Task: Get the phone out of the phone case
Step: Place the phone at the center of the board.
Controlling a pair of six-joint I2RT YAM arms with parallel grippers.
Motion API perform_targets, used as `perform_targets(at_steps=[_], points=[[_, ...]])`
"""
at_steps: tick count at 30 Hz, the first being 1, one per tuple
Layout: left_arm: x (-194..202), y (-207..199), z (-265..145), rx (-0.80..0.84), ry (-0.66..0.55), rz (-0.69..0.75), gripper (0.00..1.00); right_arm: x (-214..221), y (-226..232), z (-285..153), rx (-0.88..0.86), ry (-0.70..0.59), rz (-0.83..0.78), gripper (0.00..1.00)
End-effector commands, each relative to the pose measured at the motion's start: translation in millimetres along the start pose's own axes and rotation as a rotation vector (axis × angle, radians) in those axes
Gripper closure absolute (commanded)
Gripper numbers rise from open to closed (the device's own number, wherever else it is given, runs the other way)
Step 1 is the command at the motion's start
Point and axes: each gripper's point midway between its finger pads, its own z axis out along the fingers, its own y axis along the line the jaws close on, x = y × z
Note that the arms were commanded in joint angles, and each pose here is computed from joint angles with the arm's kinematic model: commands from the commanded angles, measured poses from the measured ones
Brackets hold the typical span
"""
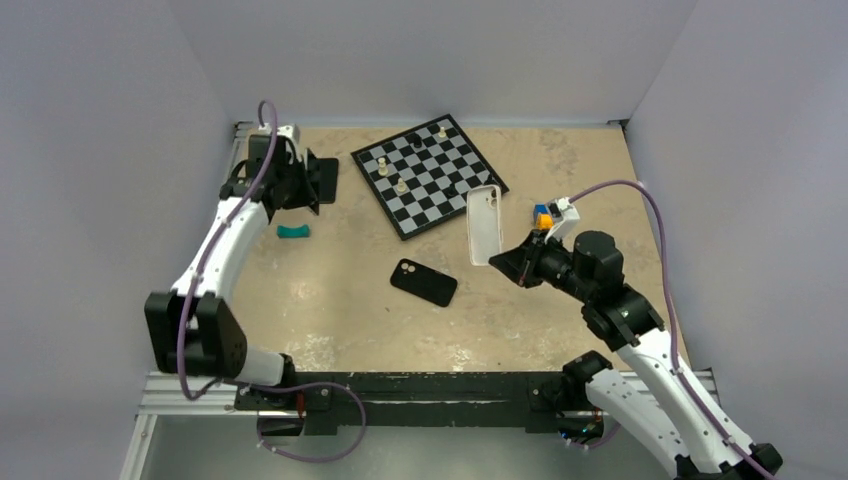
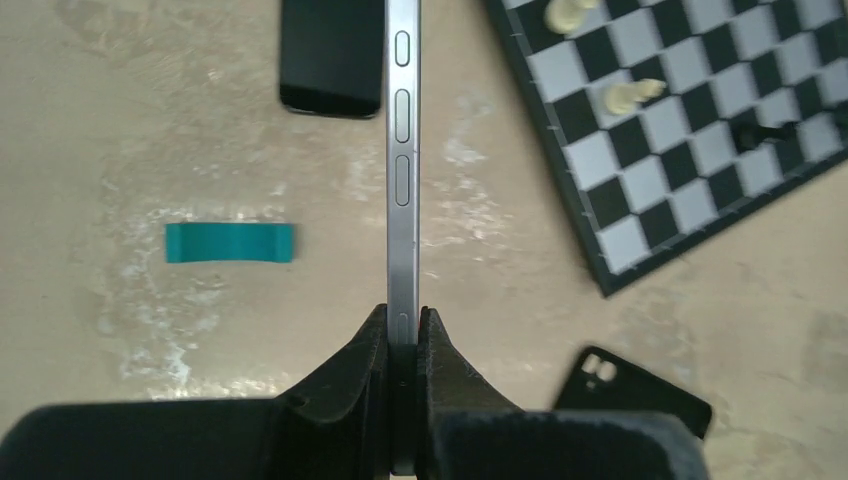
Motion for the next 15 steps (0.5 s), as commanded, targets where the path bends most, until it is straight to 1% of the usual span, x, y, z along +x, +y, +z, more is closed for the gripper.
perform_targets(at_steps=[1, 2, 3, 7, 9, 11, 13, 15], points=[[-34, 46, 32, -0.096, -0.009, 0.063, 1.0, 17, 12, -16, -0.073, 0.057, -0.019, 1.0], [-43, 61, 43, -0.132, -0.02, 0.071, 1.0, 19, 13, -19, -0.076, 0.065, -0.023, 1.0], [-46, 70, 54, -0.156, 0.001, 0.088, 1.0, 20, 14, -21, -0.082, 0.074, -0.029, 1.0], [-53, 95, 101, -0.169, 0.134, 0.089, 1.0, 26, 15, -26, -0.089, 0.107, -0.044, 1.0], [-60, 104, 114, -0.171, 0.133, 0.091, 1.0, 26, 17, -30, -0.098, 0.107, -0.047, 1.0], [-65, 108, 127, -0.142, 0.141, 0.085, 1.0, 25, 20, -32, -0.108, 0.1, -0.05, 1.0], [-63, 108, 142, -0.078, 0.201, 0.051, 1.0, 24, 21, -33, -0.114, 0.09, -0.048, 1.0], [-58, 107, 157, -0.047, 0.257, 0.022, 1.0, 22, 25, -32, -0.131, 0.089, -0.046, 1.0]])
